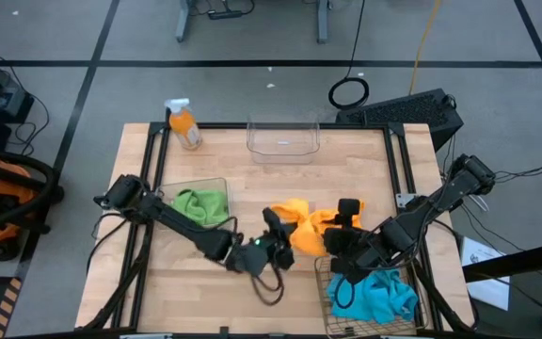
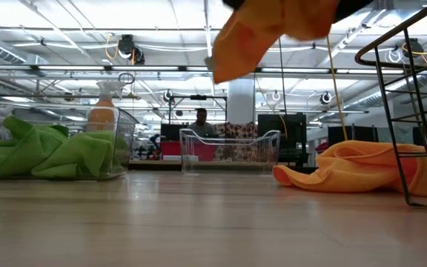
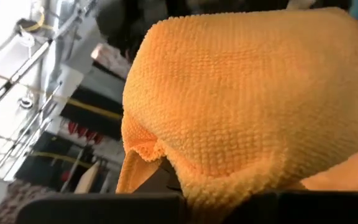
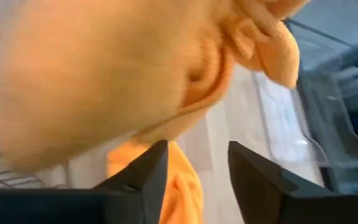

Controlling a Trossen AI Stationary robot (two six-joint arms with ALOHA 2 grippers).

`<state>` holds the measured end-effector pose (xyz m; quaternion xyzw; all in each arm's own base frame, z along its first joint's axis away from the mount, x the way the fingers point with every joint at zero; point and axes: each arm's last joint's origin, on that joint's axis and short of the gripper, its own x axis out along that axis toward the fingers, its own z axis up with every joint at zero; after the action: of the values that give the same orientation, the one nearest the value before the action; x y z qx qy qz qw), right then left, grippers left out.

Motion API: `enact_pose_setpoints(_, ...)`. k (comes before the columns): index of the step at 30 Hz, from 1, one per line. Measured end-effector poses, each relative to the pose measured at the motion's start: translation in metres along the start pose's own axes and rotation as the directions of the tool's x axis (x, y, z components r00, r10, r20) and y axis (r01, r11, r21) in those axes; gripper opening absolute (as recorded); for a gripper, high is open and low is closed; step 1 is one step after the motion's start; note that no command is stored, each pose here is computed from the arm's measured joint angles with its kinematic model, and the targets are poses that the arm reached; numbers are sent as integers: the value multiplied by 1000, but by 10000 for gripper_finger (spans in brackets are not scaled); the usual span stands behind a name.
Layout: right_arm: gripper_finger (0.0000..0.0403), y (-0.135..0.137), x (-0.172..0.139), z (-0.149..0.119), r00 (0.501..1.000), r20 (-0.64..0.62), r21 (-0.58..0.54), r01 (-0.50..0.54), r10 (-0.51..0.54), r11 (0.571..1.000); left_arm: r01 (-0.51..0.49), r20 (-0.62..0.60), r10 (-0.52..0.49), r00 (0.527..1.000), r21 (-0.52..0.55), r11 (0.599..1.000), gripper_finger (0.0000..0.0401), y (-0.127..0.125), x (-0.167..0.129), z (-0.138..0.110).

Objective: Sort microfiber towel by color & place in baskets
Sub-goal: Put the bottom left orange microfiber towel into the top transparent bin

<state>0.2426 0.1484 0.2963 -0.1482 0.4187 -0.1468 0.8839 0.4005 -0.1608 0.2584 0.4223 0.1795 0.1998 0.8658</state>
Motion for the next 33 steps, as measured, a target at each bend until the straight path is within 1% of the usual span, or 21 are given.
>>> enact_pose_setpoints(2,183,-3,0,-3,999,-17,6,41,-41,999,9,-41,-8,999,24,1000,23,8,10,-9)
enact_pose_setpoints(4,205,-6,-1,-7,996,-33,0,82,-82,997,37,-57,-36,998,18,999,23,17,23,-18)
enact_pose_setpoints(6,224,-12,-3,-11,992,-52,-9,115,-115,993,61,-100,-58,993,26,998,23,28,34,-30)
enact_pose_setpoints(9,241,-22,-8,-16,982,-75,-15,170,-171,985,77,-140,-74,987,16,997,23,49,53,-48)
enact_pose_setpoints(10,243,-25,-10,-17,980,-82,-15,179,-179,984,82,-155,-79,985,12,997,23,57,60,-56)
enact_pose_setpoints(13,240,-33,-16,-21,977,-89,-18,195,-196,981,83,-160,-89,983,-46,995,23,86,83,-79)
enact_pose_setpoints(18,220,-41,-22,-21,972,-49,-3,229,-229,973,96,-188,-129,974,-172,980,26,135,125,-138)
enact_pose_setpoints(20,211,-43,-25,-21,973,-42,-6,227,-227,974,96,-192,-145,971,-242,966,33,154,137,-165)
enact_pose_setpoints(22,202,-45,-26,-21,973,-37,-10,228,-228,974,73,-219,-148,964,-317,946,35,171,147,-191)
enact_pose_setpoints(24,195,-47,-26,-21,969,-25,-15,245,-246,969,45,-274,-165,948,-395,917,37,185,151,-218)
enact_pose_setpoints(26,188,-48,-27,-22,963,-18,-26,267,-268,963,35,-300,-196,933,-468,883,38,196,153,-240)
enact_pose_setpoints(29,179,-49,-27,-22,960,-22,-36,277,-278,960,36,-311,-239,920,-541,840,39,209,153,-263)
enact_pose_setpoints(31,174,-50,-27,-22,957,-16,-37,287,-288,957,12,-322,-232,918,-562,827,40,212,157,-275)
enact_pose_setpoints(33,169,-50,-27,-22,952,-4,-32,304,-305,952,8,-332,-245,911,-580,814,40,213,158,-284)
